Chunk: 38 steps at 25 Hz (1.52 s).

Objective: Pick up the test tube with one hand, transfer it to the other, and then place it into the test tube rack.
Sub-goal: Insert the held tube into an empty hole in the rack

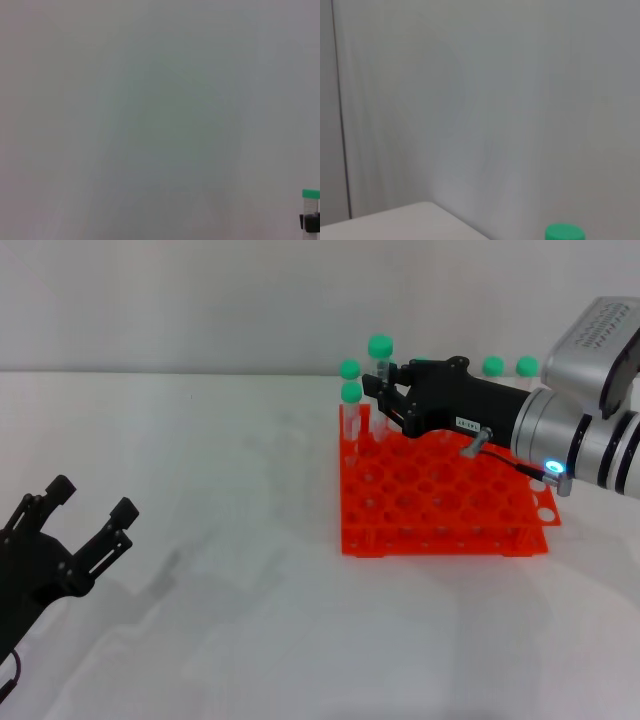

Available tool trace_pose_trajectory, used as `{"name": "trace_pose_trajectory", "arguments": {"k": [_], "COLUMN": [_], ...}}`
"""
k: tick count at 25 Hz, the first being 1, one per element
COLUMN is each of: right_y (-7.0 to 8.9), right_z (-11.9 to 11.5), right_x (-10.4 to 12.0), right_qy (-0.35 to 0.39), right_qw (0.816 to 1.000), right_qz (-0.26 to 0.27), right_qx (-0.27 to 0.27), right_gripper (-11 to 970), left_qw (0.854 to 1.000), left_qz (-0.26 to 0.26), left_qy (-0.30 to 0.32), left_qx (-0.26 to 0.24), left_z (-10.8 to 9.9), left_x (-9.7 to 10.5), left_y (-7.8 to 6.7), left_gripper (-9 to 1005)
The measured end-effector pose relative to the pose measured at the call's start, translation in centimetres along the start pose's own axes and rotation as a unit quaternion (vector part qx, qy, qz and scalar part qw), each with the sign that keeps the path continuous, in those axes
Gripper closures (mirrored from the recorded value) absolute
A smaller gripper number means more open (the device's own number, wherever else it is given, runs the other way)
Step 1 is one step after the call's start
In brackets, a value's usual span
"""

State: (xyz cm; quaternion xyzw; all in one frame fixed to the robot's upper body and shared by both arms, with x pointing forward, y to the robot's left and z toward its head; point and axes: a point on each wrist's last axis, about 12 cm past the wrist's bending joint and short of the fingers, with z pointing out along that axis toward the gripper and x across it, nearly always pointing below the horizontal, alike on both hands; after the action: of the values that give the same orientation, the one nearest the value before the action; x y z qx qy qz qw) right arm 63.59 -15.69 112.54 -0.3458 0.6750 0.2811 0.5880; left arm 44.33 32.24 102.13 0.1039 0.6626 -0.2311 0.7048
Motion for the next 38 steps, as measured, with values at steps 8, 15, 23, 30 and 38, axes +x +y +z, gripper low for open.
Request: {"name": "trace_pose_trajectory", "arguments": {"k": [8, 15, 23, 30, 38], "right_y": [1.0, 0.9, 0.4, 0.4, 0.2], "right_z": [0.0, 1.3, 2.1, 2.0, 1.4], "right_x": [0.3, 0.4, 0.3, 0.9, 1.6], "right_qy": [-0.043, -0.034, -0.011, 0.008, 0.013], "right_qw": [0.999, 0.999, 0.999, 0.999, 0.999], "right_qz": [-0.014, -0.002, -0.006, -0.017, -0.011], "right_qx": [-0.004, 0.012, 0.034, 0.042, 0.051], "right_gripper": [764, 764, 765, 765, 764], "left_qw": [1.000, 1.000, 1.000, 0.999, 0.999], "left_qz": [-0.008, -0.016, -0.020, -0.017, -0.015], "left_qy": [-0.001, -0.010, -0.012, -0.021, -0.025], "left_qx": [0.006, 0.014, 0.016, 0.020, 0.025], "left_z": [-0.3, -0.5, -1.1, -1.4, -1.2], "left_x": [0.2, 0.2, 0.4, 0.3, 0.2], "left_y": [-0.4, -0.9, -1.2, -1.5, -1.5], "left_gripper": [104, 103, 104, 103, 103]}}
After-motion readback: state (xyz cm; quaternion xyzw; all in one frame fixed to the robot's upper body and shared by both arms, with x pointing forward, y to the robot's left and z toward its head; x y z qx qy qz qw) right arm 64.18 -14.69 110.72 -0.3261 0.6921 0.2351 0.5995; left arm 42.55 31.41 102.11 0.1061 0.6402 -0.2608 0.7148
